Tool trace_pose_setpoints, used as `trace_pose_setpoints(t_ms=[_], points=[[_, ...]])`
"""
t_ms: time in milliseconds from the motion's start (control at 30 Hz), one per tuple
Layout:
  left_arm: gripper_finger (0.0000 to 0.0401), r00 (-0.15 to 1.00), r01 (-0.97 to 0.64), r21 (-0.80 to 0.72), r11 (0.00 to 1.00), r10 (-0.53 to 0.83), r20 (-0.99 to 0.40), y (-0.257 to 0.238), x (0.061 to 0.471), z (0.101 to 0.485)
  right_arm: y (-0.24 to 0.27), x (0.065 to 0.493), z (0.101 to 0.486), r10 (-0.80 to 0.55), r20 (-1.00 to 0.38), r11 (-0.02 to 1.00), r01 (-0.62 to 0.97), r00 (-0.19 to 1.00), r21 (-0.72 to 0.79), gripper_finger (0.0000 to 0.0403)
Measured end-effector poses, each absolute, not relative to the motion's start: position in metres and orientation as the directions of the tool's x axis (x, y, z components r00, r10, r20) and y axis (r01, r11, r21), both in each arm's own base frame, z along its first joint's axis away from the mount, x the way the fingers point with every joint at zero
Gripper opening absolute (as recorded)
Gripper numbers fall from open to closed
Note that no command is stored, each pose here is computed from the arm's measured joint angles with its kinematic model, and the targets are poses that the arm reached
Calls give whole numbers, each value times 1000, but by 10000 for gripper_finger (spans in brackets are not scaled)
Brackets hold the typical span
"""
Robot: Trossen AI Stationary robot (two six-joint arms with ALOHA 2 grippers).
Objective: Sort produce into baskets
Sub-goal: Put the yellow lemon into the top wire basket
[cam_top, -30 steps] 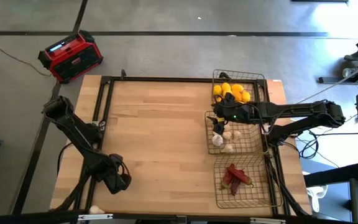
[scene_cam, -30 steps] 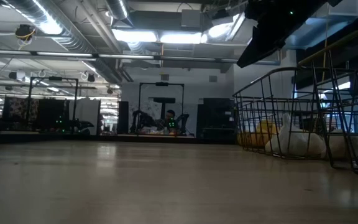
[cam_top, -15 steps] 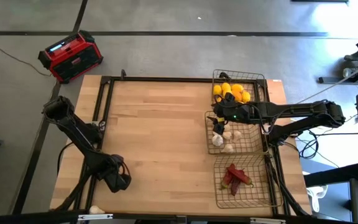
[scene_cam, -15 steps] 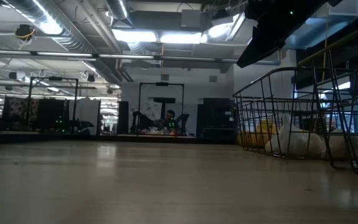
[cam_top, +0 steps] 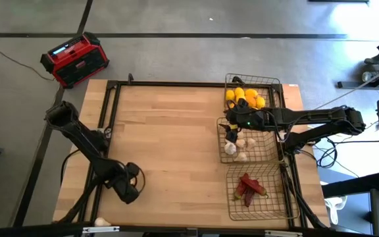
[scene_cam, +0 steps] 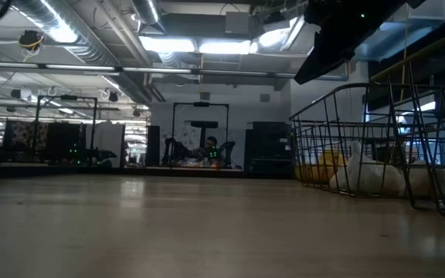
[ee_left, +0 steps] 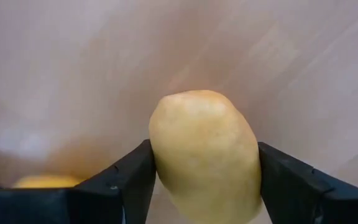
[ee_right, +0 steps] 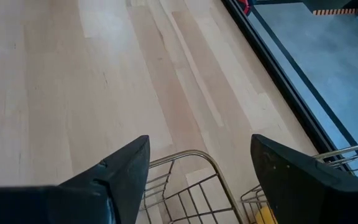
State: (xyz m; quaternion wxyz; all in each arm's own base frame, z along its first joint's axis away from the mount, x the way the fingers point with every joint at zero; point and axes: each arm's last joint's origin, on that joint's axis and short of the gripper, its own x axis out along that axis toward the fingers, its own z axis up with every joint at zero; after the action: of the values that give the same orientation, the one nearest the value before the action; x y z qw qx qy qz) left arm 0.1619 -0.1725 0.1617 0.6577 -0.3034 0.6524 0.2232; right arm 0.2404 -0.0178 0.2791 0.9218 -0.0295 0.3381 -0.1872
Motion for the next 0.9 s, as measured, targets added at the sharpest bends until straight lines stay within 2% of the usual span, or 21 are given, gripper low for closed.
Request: trace_pose_setpoints(t_ms=[233, 500, 700, 900], points=[[232, 138, -558, -61, 827, 20, -990, -147, 179, 166, -16, 239, 280, -313, -623, 945, 299, 716, -132, 273], [234, 264, -499, 9, 866, 163, -951, -108, 191, 197, -14, 237, 285, -260, -611, 959, 275, 748, -71, 273], [234, 494, -527, 35, 849, 339, -800, -77, 199, 234, -13, 246, 287, -196, -565, 974, 227, 802, -15, 273], [234, 723, -499, 8, 867, 421, -548, -62, 212, 270, -11, 265, 284, -112, -506, 989, 146, 855, 28, 273]])
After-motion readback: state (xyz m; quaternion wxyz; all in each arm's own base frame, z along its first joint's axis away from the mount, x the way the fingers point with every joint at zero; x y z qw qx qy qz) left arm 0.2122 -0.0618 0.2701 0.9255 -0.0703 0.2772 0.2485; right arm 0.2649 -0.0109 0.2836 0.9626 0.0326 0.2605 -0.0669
